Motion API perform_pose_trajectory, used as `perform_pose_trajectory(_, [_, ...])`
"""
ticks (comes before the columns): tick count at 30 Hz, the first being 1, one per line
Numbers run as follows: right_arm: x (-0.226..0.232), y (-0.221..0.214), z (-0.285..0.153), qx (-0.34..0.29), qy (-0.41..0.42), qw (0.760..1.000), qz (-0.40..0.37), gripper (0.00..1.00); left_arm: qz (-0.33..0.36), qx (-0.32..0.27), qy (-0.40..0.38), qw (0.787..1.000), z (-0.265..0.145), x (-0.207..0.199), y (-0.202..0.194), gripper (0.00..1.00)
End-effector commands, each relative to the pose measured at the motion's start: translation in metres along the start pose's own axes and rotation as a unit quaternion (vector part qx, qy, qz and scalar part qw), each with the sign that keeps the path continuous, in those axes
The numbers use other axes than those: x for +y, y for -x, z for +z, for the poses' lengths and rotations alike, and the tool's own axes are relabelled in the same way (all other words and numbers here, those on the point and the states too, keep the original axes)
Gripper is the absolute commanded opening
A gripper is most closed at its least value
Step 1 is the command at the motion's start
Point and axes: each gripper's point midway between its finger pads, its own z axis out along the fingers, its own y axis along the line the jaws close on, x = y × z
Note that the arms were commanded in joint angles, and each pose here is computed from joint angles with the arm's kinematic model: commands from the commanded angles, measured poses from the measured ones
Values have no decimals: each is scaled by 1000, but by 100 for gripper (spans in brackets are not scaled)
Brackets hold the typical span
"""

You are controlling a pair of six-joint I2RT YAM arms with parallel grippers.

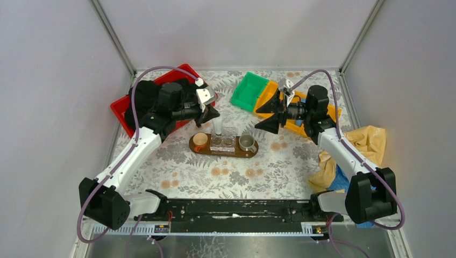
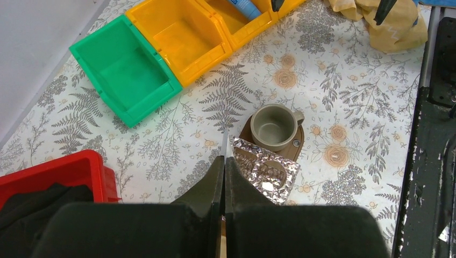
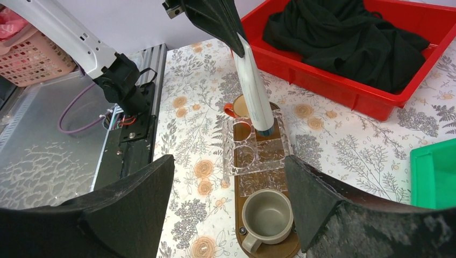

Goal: Prepare toiletry sets of a toothbrush and toothpaste on the tray

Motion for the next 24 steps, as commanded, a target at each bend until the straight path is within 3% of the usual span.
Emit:
perform_pose_trajectory(1, [10, 14, -4, -13, 13, 999, -35, 82, 27, -32, 5, 999, -4, 2, 18, 0])
perform_pose_trajectory(24, [9, 15, -5, -16, 11, 999, -36, 82, 5, -18, -7, 1000, 16, 4, -22, 0])
